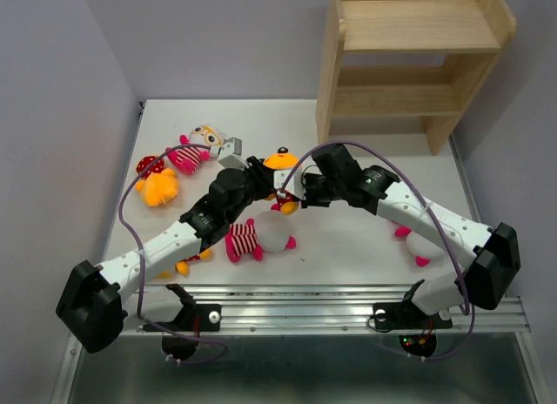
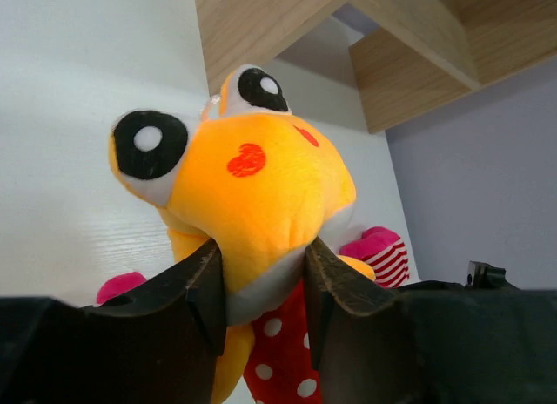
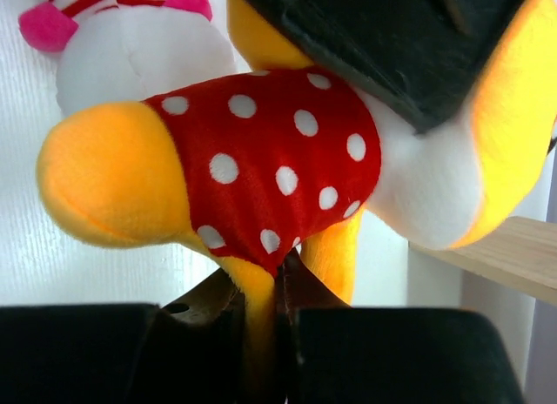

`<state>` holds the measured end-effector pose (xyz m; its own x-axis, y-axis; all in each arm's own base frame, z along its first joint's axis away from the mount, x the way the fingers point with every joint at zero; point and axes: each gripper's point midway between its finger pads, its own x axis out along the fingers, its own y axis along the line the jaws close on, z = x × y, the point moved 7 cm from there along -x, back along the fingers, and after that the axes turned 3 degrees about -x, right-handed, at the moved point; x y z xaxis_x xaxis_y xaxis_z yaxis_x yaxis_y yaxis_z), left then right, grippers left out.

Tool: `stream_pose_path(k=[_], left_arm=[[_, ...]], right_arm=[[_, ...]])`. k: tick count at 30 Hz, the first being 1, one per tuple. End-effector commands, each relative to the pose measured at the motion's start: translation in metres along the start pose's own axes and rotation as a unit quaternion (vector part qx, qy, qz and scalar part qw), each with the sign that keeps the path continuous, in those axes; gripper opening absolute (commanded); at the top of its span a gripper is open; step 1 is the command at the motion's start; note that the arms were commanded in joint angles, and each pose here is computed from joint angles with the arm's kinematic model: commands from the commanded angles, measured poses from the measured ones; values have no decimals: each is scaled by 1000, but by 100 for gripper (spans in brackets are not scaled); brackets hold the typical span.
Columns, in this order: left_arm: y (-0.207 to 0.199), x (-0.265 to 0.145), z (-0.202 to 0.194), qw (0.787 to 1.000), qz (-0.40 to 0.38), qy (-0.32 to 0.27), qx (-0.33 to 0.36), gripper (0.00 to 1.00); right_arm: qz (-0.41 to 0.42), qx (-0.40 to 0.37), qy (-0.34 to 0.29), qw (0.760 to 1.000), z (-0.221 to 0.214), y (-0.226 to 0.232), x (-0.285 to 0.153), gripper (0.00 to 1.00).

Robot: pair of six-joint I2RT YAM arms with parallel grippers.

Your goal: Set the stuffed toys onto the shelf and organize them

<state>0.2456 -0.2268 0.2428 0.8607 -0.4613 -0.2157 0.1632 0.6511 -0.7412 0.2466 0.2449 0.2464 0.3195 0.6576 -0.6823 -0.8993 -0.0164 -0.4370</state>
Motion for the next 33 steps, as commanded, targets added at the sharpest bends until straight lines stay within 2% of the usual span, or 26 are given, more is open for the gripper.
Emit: stream_pose_path(k=[1, 3, 5, 12, 19, 25, 33], left_arm=[[-35, -30, 45, 992, -83, -98, -13, 72], [-30, -38, 50, 991, -74, -114, -4, 91], [-28, -50, 58, 990, -64, -129, 2, 96], [-16, -76, 74, 987, -25, -148, 49, 97], [-1, -85, 69, 988, -8, -146, 58, 97], [7, -86, 63, 989, -2, -139, 57, 97], [10, -92, 62, 989, -1, -135, 66, 97]], right_arm=[[-43, 29, -24, 998, 4, -9, -30, 1], [-71, 55, -23, 996, -9, -22, -50, 1], [-79, 72, -39, 994, -15, -29, -69, 1], [-155, 130, -22, 979, -54, -45, -123, 1], [-226, 193, 2, 955, -95, -75, -159, 1], [-255, 162, 20, 953, -117, -125, -171, 1], [-269, 89, 17, 959, -127, -196, -152, 3]])
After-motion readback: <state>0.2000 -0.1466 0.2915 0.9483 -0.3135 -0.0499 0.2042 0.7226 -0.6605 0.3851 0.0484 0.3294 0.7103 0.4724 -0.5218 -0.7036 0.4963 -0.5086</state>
